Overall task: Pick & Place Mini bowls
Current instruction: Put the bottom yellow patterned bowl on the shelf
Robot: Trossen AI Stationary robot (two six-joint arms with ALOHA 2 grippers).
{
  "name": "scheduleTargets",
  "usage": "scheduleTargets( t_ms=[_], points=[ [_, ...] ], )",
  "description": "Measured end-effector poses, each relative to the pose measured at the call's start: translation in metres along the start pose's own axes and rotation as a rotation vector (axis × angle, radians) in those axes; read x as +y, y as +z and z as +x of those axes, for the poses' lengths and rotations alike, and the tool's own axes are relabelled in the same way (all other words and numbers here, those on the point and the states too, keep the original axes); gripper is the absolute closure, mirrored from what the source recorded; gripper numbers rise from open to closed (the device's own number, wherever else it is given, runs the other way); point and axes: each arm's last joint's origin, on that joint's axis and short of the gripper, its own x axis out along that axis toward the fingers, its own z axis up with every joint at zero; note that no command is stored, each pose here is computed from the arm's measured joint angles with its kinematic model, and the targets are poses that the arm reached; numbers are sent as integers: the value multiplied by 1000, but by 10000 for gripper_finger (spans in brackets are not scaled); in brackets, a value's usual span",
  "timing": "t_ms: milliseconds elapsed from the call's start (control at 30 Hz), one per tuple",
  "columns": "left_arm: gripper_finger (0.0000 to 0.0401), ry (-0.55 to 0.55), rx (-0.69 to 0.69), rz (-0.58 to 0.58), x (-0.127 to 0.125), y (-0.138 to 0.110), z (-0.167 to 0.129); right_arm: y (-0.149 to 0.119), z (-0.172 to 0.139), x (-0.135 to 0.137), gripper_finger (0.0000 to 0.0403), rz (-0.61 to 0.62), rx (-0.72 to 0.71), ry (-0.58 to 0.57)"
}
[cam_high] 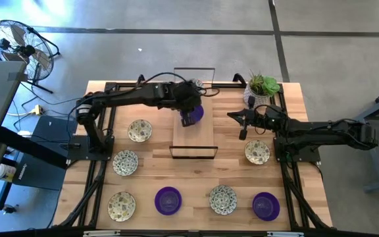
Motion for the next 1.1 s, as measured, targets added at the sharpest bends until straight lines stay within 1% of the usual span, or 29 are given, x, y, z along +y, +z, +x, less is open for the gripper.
scheduleTargets(
  t_ms=[67,133,200,267,333,400,433,500,567,633,700,833,967,1100],
  points=[
    [400,1,-10,-19,-2,-12,-1,0,0,0,402,0,4,1],
    [400,6,-89,-52,-5,-19,-1,-1,0,0,401,1,12,4],
    [400,6,-113,-73,-7,-37,-7,-1,0,0,401,1,11,3],
    [400,-5,-204,-102,-11,-46,-11,-1,0,0,402,2,12,3],
    [400,-14,-217,-124,-15,-64,-14,-1,0,0,402,3,10,2],
    [400,-24,-267,-143,-21,-75,-18,-1,0,0,401,3,10,3],
    [400,-18,-270,-153,-22,-82,-21,-1,0,0,401,4,9,2],
    [400,-26,-310,-167,-26,-90,-29,-1,0,0,402,4,8,1],
    [400,-34,-318,-171,-31,-100,-38,0,0,0,402,4,4,0],
    [400,-46,-348,-157,-39,-103,-46,0,0,0,401,5,4,1],
    [400,-39,-340,-134,-46,-110,-56,0,0,0,401,6,4,0],
    [401,-32,-349,-100,-57,-115,-74,0,0,0,402,6,4,1],
    [401,-79,-345,-78,-67,-120,-87,0,0,0,402,8,4,0],
    [401,-168,-272,-60,-80,-133,-96,-1,0,0,401,8,5,0]
  ],
)
